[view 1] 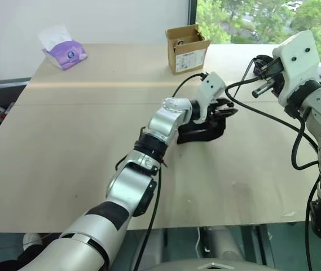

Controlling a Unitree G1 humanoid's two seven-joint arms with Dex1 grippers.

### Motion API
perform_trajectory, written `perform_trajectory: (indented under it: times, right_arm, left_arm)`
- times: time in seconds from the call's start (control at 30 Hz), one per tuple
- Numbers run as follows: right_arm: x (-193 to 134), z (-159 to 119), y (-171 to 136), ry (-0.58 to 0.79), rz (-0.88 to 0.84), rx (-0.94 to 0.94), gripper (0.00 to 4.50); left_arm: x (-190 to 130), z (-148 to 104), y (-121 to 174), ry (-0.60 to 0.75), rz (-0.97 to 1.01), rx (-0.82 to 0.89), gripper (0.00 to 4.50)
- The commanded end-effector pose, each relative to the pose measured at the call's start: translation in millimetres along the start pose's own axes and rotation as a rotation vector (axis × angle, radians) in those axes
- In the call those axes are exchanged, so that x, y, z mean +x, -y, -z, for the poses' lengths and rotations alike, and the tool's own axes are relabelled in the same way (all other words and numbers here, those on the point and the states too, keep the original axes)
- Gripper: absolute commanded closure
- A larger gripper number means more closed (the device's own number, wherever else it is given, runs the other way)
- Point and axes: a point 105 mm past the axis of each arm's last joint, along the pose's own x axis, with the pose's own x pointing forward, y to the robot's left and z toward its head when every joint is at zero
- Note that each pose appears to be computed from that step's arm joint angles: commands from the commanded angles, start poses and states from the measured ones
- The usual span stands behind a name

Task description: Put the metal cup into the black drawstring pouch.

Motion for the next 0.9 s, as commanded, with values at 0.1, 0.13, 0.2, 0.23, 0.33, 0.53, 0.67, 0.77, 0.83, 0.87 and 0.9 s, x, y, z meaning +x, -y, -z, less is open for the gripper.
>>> perform_trajectory:
  times: [0.1, 0.13, 0.2, 0.23, 0.33, 0.53, 0.67, 0.77, 0.83, 0.87, 0.9]
  right_arm:
    - [-5.8, -23.3, 7.9, 0.080, 0.037, -0.031, 4.50]
    - [-5.9, -22.3, 8.9, 0.077, 0.040, -0.031, 4.50]
    - [-5.6, -16.3, 14.5, 0.056, 0.063, -0.030, 4.50]
    - [-5.5, -13.4, 17.1, 0.047, 0.074, -0.028, 4.50]
    - [-5.0, 23.8, 66.6, -0.085, 0.277, 0.014, 4.50]
    - [-14.7, 81.0, 148.1, -0.265, 0.530, -0.084, 4.50]
    - [-10.0, 106.8, 145.8, -0.324, 0.480, -0.101, 4.50]
    - [-1.6, 126.5, 118.9, -0.354, 0.357, -0.063, 4.50]
    - [3.1, 145.2, 81.4, -0.385, 0.215, -0.022, 4.50]
    - [3.1, 152.3, 68.6, -0.395, 0.183, 0.013, 4.50]
    - [1.9, 160.0, 55.1, -0.414, 0.141, 0.027, 4.50]
  left_arm:
    - [2.0, -21.1, 3.4, 0.048, 0.029, 0.049, 4.36]
    - [2.0, -20.7, 4.0, 0.047, 0.031, 0.048, 4.36]
    - [1.1, -18.5, 5.6, 0.039, 0.038, 0.046, 4.36]
    - [0.6, -17.6, 6.2, 0.036, 0.041, 0.045, 4.36]
    - [-7.0, 0.2, 12.0, -0.041, 0.066, 0.015, 4.36]
    - [-33.9, 54.0, 20.6, -0.248, 0.063, -0.019, 4.36]
    - [-45.6, 65.1, 15.5, -0.296, 0.021, -0.021, 4.36]
    - [-51.5, 68.3, 14.0, -0.312, 0.010, -0.017, 4.36]
    - [-54.4, 67.9, 16.2, -0.307, 0.016, -0.016, 4.36]
    - [-55.3, 68.0, 17.2, -0.307, 0.016, -0.012, 4.36]
    - [-56.0, 68.2, 18.6, -0.305, 0.021, -0.011, 4.36]
